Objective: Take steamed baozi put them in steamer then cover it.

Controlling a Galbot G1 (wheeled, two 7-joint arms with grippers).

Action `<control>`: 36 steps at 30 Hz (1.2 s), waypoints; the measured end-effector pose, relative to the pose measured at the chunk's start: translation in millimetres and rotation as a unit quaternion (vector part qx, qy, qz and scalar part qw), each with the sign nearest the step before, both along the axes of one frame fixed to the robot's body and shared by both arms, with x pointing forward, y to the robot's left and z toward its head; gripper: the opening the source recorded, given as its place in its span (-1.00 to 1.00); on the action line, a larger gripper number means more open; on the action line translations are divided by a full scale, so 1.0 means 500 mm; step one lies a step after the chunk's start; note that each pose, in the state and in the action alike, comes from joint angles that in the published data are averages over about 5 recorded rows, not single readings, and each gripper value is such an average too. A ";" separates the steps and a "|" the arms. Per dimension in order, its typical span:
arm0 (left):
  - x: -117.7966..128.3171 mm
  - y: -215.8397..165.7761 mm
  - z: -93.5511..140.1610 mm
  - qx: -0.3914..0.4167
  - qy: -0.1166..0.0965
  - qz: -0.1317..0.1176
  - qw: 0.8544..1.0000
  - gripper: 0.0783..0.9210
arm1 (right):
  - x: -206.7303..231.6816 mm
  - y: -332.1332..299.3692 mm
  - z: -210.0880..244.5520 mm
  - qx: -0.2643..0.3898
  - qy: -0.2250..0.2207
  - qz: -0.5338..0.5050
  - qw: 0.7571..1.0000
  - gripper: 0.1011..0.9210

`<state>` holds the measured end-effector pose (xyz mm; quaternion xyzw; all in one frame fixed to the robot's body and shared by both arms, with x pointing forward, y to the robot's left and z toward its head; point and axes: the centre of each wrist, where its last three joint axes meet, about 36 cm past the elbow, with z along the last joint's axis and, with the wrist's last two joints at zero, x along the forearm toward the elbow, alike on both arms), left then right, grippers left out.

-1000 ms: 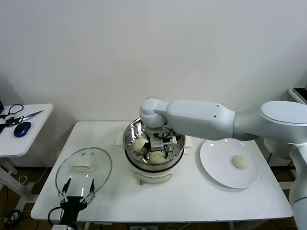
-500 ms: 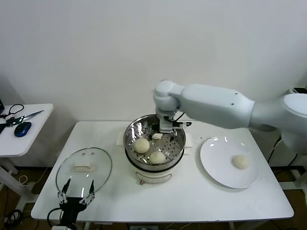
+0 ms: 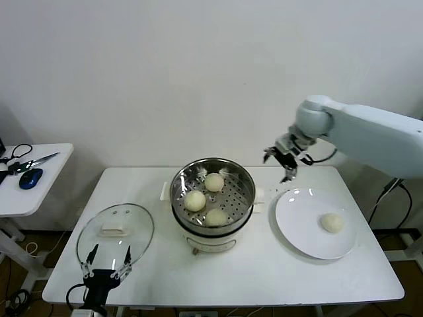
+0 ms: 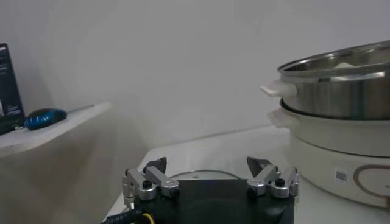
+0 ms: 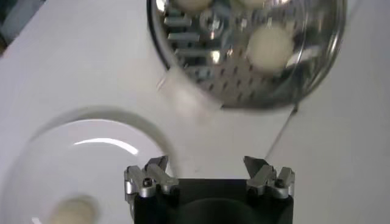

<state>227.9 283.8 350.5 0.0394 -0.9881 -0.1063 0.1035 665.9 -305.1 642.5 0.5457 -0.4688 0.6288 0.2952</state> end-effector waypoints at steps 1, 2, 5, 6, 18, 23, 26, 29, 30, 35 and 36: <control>0.001 0.001 0.001 0.000 0.000 0.000 1.000 0.77 | -0.003 -0.025 -0.014 0.002 0.005 -0.018 1.000 0.76; 0.001 0.001 0.002 0.001 -0.001 0.000 1.000 0.77 | -0.005 -0.048 -0.028 0.002 0.010 -0.033 0.999 0.76; -0.001 0.003 0.004 0.003 -0.001 0.001 1.000 0.77 | -0.011 -0.109 -0.074 -0.006 0.021 -0.067 0.997 0.76; -0.001 0.004 0.005 0.004 -0.001 0.002 1.000 0.77 | -0.013 -0.128 -0.091 -0.011 0.024 -0.077 0.997 0.76; -0.011 0.007 0.000 0.008 0.007 0.009 1.000 0.77 | -0.043 -0.291 -0.261 -0.039 0.066 -0.173 0.982 0.76; -0.013 0.005 -0.003 0.009 0.010 0.010 1.000 0.77 | -0.054 -0.321 -0.308 -0.039 0.079 -0.197 0.977 0.76; -0.016 0.005 -0.005 0.009 0.011 0.010 1.000 0.77 | -0.055 -0.331 -0.325 -0.038 0.082 -0.205 0.974 0.76; -0.018 0.004 -0.006 0.010 0.013 0.011 1.000 0.77 | -0.053 -0.336 -0.338 -0.038 0.085 -0.211 0.973 0.76; -0.019 0.004 -0.006 0.010 0.013 0.011 1.000 0.77 | -0.051 -0.336 -0.342 -0.038 0.086 -0.212 0.973 0.76; -0.022 0.003 -0.007 0.011 0.015 0.011 1.000 0.77 | -0.042 -0.334 -0.358 -0.040 0.089 -0.215 0.972 0.76; -0.022 0.003 -0.007 0.011 0.015 0.012 1.000 0.77 | -0.040 -0.333 -0.361 -0.040 0.089 -0.215 0.972 0.76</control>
